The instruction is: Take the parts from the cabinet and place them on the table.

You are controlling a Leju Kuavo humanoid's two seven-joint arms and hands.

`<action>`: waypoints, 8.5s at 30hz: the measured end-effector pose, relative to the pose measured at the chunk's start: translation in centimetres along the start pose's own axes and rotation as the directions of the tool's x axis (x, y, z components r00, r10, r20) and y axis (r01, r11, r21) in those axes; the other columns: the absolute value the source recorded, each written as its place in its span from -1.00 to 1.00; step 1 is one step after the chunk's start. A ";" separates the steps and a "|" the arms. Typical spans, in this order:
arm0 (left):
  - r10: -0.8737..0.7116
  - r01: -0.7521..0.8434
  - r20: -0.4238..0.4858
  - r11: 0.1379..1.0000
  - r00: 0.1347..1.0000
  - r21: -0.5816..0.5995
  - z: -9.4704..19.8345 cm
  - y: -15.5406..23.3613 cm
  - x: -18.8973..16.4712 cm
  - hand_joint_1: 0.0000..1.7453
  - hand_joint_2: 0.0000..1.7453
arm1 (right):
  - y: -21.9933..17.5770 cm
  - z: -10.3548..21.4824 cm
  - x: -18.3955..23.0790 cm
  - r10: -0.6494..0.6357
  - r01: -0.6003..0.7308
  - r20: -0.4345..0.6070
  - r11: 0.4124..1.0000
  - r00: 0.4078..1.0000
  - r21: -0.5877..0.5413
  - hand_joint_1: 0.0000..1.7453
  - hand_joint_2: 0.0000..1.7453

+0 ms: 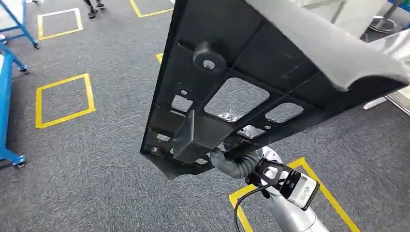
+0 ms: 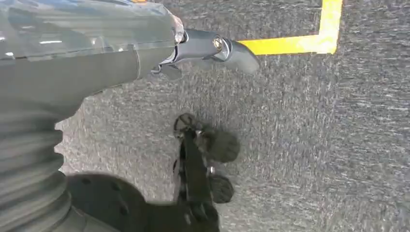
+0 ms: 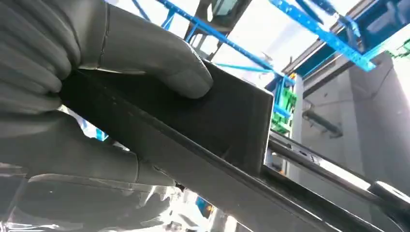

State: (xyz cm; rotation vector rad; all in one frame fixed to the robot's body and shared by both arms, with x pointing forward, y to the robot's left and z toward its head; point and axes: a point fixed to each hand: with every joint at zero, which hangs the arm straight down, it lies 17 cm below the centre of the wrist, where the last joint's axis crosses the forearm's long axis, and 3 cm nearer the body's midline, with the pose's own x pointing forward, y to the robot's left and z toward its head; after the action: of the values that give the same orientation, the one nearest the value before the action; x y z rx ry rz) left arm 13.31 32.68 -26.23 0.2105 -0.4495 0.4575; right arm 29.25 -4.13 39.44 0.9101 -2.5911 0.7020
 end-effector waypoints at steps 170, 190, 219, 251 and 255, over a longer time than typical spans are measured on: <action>0.034 -0.037 0.051 0.998 0.998 0.057 -1.1 5.2 2.3 -1.00 1.00 | 0.0 1.7 1.2 0.000 -0.001 -0.012 0.998 1.000 -0.069 1.00 1.00; 0.036 -0.040 0.068 0.998 0.997 0.054 -1.2 5.1 3.0 -1.00 1.00 | -0.6 1.3 2.4 0.012 -0.010 0.019 0.996 1.000 -0.083 1.00 1.00; 0.033 -0.037 0.070 0.997 0.997 0.065 -1.2 5.5 3.0 -1.00 1.00 | -0.5 1.6 5.6 -0.021 0.028 0.080 0.995 0.997 -0.091 1.00 1.00; 0.042 -0.046 0.071 0.997 0.997 0.058 -1.2 5.2 3.1 -1.00 1.00 | 0.6 0.2 2.0 -0.064 0.065 0.042 0.997 0.997 -0.030 1.00 1.00; 0.045 -0.049 0.074 0.997 0.996 0.056 -1.2 5.1 3.2 -1.00 1.00 | 0.8 -0.2 1.7 -0.070 0.071 0.044 0.997 0.997 -0.018 1.00 1.00</action>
State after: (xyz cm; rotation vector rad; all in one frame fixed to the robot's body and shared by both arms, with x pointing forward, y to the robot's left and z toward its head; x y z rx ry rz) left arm 13.90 38.74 -25.30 0.2739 -0.5138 0.5108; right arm 27.47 -4.38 40.08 1.0164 -2.5849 0.6432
